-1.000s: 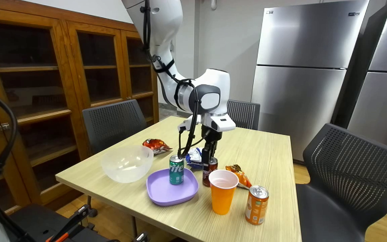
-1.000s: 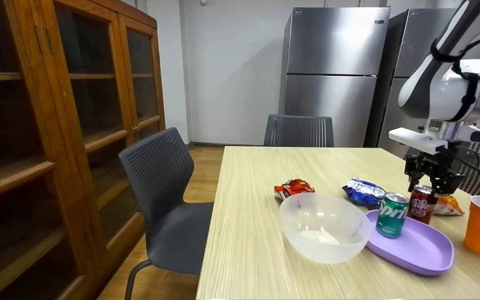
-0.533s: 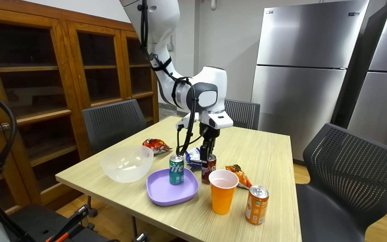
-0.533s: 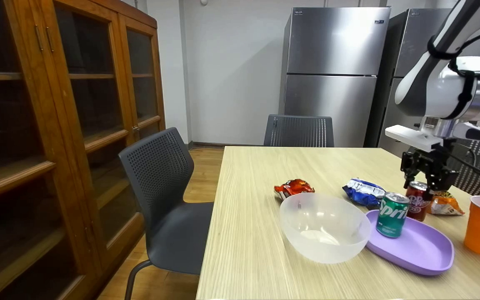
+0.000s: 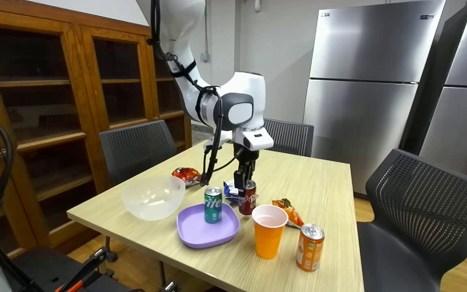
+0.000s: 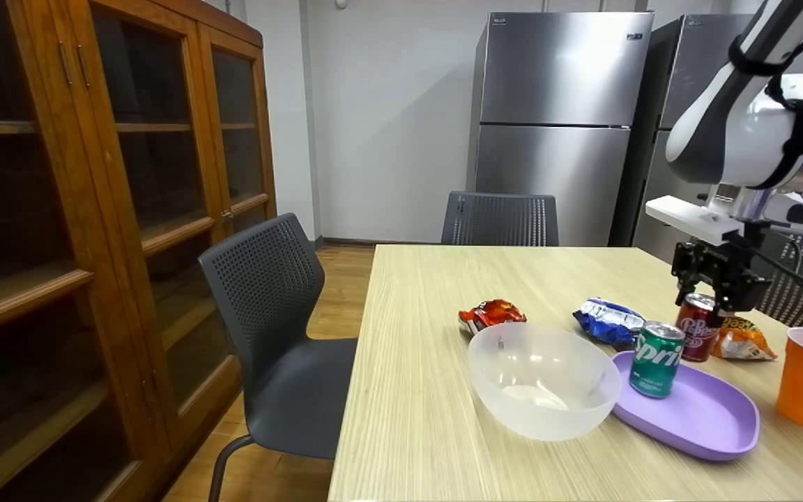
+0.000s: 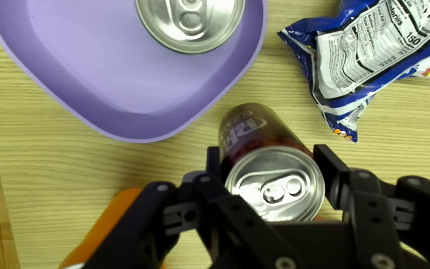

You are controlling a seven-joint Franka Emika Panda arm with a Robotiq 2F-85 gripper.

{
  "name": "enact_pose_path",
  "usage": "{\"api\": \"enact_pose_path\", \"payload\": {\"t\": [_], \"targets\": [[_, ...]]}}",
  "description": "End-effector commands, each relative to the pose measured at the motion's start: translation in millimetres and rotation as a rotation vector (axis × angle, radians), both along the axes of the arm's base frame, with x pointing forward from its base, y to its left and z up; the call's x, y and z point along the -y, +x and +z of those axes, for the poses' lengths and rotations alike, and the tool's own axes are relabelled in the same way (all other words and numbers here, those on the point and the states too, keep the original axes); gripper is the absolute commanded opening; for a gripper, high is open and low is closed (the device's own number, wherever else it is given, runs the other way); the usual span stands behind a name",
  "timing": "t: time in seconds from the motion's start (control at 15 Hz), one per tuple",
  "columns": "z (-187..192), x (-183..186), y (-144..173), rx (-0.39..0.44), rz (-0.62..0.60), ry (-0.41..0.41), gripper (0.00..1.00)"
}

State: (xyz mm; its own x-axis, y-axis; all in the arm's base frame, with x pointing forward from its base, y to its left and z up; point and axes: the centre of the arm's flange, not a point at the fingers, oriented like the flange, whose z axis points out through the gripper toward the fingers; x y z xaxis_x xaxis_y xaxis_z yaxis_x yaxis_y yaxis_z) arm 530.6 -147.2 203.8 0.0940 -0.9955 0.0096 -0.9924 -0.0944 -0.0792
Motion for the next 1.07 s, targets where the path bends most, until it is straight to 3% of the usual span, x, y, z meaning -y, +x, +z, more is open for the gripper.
{"api": "enact_pose_path", "payload": {"t": [0.0,1.0], "targets": [[26.7,-13.9,-30.3,0.039,-0.035,-0.004,0.38],[42.5,-36.3,-109.5,0.052,-0.061,0.009,0.38]]}}
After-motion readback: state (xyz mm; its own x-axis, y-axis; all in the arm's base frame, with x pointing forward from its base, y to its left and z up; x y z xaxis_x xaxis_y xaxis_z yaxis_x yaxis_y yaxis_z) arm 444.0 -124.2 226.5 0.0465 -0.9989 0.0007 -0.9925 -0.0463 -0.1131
